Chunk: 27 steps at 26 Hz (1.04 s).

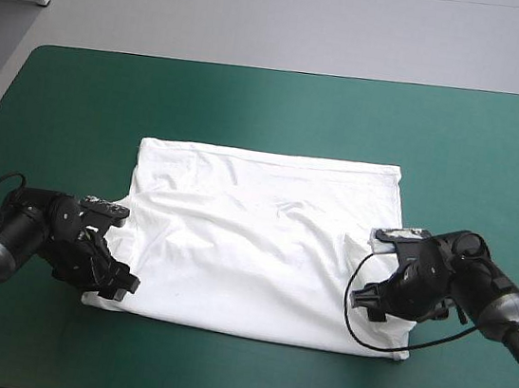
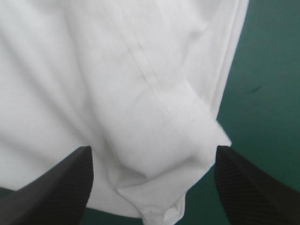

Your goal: Fold the cloth

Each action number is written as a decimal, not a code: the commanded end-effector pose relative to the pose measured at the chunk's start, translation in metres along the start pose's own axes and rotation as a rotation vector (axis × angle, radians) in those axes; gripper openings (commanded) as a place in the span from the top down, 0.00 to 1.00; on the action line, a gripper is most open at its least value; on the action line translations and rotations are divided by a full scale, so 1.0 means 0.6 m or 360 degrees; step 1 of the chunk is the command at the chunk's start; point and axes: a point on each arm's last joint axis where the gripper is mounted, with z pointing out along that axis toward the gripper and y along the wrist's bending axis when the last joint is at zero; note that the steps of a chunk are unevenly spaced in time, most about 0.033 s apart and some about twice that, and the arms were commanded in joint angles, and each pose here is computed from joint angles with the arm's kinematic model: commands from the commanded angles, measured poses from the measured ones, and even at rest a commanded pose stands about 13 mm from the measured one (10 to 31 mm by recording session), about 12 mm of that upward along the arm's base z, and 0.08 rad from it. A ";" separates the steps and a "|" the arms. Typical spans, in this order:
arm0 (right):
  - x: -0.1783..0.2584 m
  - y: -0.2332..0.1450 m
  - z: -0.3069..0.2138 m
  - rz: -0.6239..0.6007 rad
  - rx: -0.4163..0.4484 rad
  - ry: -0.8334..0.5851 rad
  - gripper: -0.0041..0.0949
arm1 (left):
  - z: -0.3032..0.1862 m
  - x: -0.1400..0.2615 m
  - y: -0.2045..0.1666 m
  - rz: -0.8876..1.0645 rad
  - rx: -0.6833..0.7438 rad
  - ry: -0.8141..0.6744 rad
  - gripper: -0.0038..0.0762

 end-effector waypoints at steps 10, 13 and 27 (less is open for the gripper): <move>-0.055 -0.002 -0.149 -0.0062 0.0067 -0.0534 0.21 | -0.147 -0.035 0.004 -0.0100 -0.0226 -0.0578 0.29; -0.054 -0.002 -0.152 -0.0061 0.0064 -0.0535 0.21 | -0.161 -0.024 0.013 -0.0187 -0.0333 -0.0647 0.29; -0.026 0.004 -0.166 -0.0129 -0.0032 -0.0436 0.26 | -0.012 -0.005 0.087 -0.0687 -0.0291 -0.0682 0.29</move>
